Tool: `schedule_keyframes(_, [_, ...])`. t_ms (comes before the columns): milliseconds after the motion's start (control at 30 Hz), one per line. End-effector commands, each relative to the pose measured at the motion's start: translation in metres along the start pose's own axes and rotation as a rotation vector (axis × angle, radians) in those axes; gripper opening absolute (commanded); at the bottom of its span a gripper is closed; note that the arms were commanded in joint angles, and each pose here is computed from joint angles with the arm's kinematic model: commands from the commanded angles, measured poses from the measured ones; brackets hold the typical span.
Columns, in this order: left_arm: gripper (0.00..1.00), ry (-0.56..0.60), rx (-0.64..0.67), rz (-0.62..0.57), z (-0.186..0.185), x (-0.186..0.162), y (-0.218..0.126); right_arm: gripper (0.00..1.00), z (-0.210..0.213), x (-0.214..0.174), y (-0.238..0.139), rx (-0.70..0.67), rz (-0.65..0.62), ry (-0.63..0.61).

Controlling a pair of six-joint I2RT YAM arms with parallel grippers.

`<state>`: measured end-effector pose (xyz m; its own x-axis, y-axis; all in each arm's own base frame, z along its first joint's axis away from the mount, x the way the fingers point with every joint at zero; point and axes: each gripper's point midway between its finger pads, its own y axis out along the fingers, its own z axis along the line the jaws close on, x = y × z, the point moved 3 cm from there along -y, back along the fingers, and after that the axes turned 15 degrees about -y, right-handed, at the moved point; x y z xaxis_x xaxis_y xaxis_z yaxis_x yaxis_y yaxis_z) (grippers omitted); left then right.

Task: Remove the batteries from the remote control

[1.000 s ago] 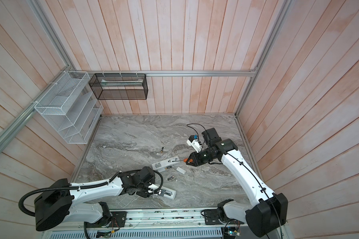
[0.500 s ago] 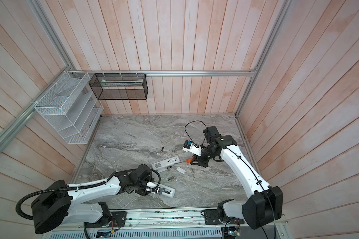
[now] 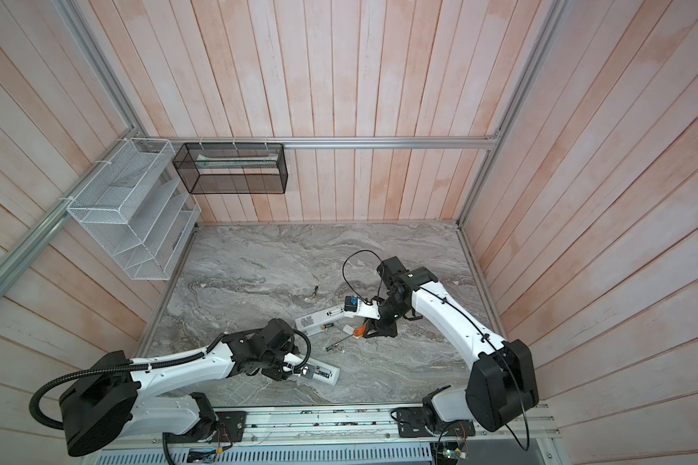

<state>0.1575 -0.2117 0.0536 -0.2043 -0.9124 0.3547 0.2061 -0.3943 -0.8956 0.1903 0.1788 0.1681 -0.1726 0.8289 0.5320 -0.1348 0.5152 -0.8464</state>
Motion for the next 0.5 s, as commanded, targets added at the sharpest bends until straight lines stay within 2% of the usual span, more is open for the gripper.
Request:
schedule_keyframes(0, [0.0, 0.01, -0.077, 0.048, -0.02, -0.017, 0.003, 0.0, 0.012, 0.006, 0.002, 0.018, -0.025, -0.076])
schedule_keyframes(100, [0.0, 0.008, -0.081, 0.05, -0.02, -0.018, 0.003, 0.0, 0.018, 0.017, -0.009, -0.026, -0.069, -0.12])
schedule_keyframes(233, [0.0, 0.004, -0.089, 0.052, -0.02, -0.018, 0.003, 0.0, 0.031, 0.022, -0.021, -0.034, -0.064, -0.182])
schedule_keyframes(333, [0.0, 0.002, -0.102, 0.05, -0.02, -0.017, 0.003, 0.0, 0.045, 0.024, -0.01, 0.035, -0.064, -0.206])
schedule_keyframes(467, [0.0, -0.005, -0.106, 0.055, -0.019, -0.017, 0.003, 0.0, 0.052, 0.02, 0.01, 0.111, -0.047, -0.175])
